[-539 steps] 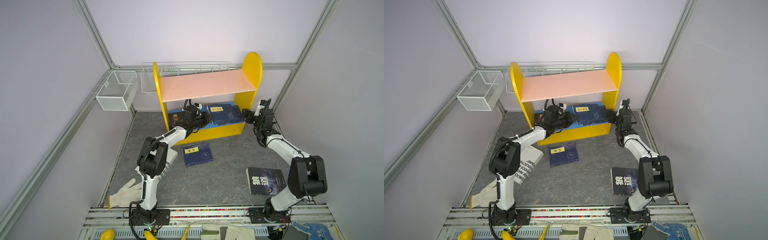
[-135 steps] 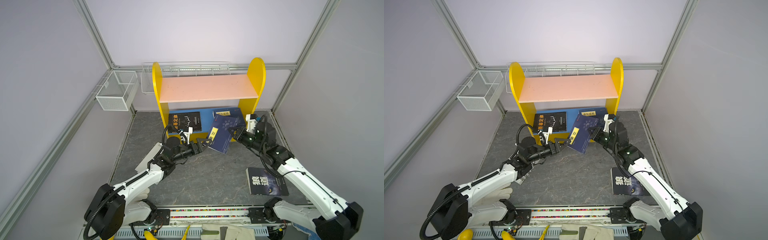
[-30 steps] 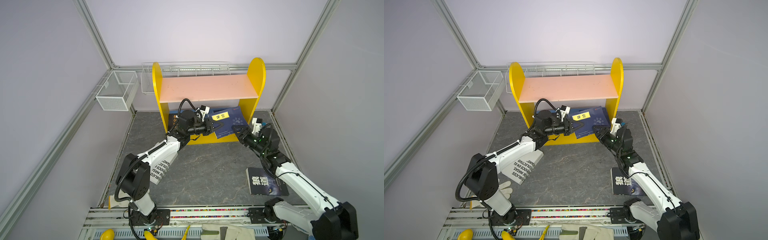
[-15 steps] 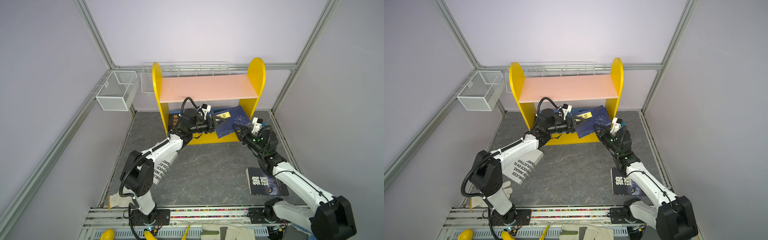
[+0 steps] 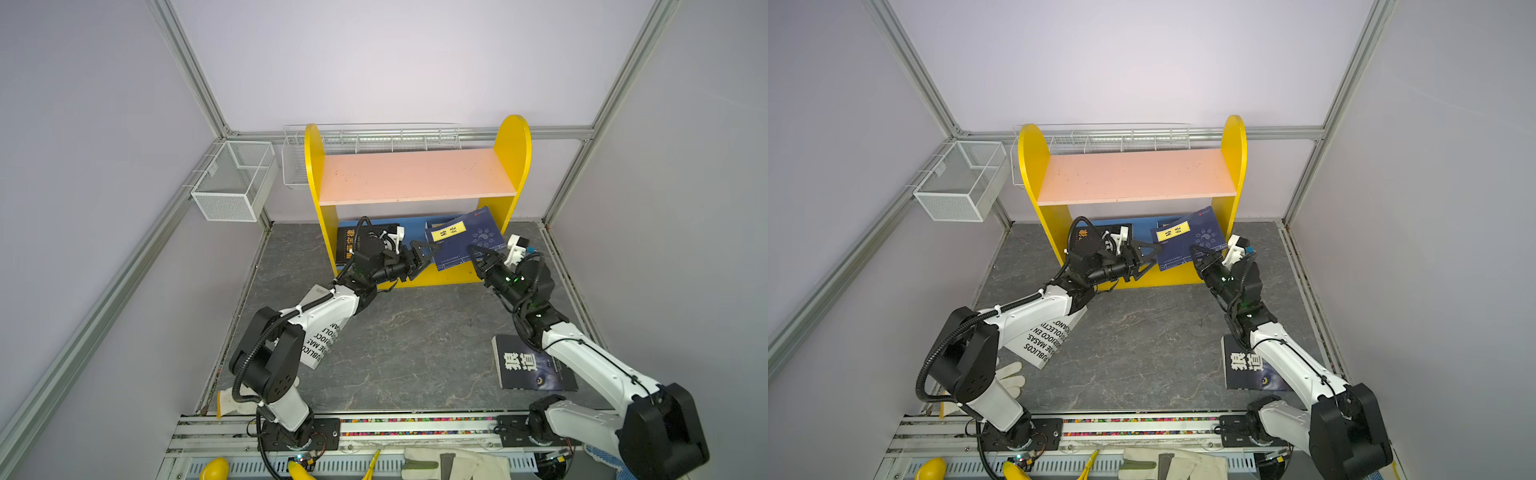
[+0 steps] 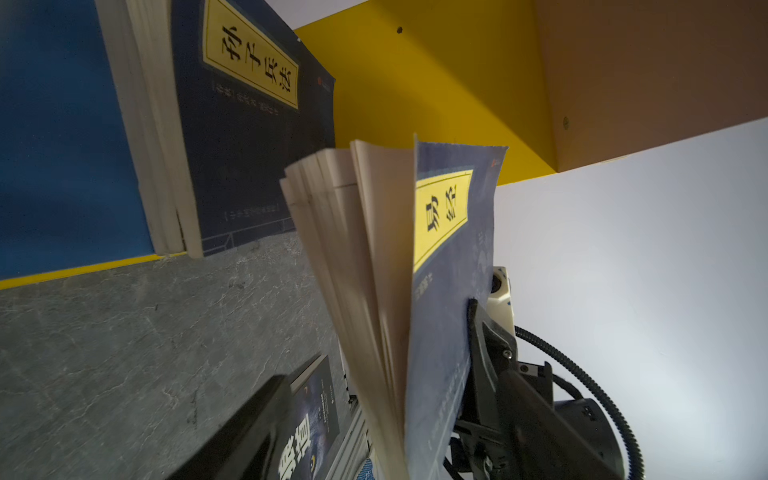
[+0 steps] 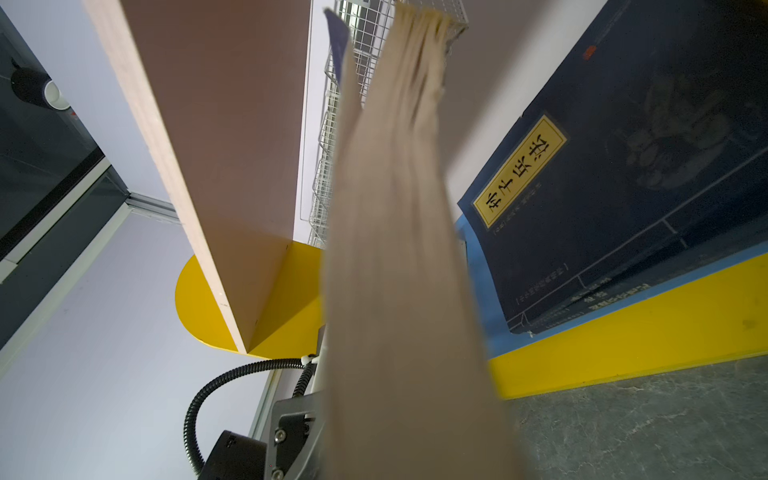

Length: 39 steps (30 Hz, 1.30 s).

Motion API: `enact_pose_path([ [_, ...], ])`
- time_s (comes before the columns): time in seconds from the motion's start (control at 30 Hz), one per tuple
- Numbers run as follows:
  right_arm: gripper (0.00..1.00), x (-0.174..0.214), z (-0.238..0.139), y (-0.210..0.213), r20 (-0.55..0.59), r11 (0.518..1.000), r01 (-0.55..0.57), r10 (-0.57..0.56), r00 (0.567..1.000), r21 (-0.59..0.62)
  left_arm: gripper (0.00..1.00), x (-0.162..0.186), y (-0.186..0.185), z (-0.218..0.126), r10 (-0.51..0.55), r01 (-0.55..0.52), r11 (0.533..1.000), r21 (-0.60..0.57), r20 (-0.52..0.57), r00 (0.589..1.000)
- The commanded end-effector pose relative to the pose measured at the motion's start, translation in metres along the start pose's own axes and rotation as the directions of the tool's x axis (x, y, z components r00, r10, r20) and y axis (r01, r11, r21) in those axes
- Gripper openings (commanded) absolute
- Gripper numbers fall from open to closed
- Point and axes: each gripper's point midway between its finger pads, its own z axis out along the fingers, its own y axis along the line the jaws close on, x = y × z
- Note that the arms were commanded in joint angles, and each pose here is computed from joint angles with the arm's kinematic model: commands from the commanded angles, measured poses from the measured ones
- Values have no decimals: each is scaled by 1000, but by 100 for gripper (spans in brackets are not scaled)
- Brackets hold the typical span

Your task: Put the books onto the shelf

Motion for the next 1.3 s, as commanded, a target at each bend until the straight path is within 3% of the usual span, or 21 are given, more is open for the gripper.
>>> enact_pose_path([
  [0.0, 7, -10, 0, 15, 45, 996, -28, 32, 998, -89, 76, -5, -25, 2, -14, 11, 995, 96, 29, 999],
  [0.27, 7, -10, 3, 6, 61, 995, -37, 42, 997, -88, 38, -11, -33, 15, -42, 38, 985, 167, 24, 999],
  [0.43, 8, -10, 6, -4, 73, 998, -23, 27, 997, -57, 16, -17, -31, 22, 11, -14, 995, 102, 29, 1000],
  [0.57, 17, -8, 13, -15, 58, 1000, 9, -9, 998, 4, 2, -25, -26, 27, 88, -89, 996, 16, 37, 995],
  [0.73, 51, -11, 17, -32, 33, 987, 78, -84, 996, 143, 0, -40, -17, 35, 125, -124, 992, -38, 39, 991],
  [0.83, 63, -15, 14, -44, -23, 944, 145, -144, 989, 295, 0, -53, -15, 44, 183, -180, 982, -55, 42, 982],
  [1.07, 71, -33, -11, -45, -53, 864, 245, -247, 968, 441, 0, -67, 0, 74, 249, -251, 961, -117, -31, 968],
  [1.27, 75, -57, -37, -55, -57, 774, 316, -342, 938, 549, 0, -74, 22, 82, 216, -218, 966, -136, -31, 976],
])
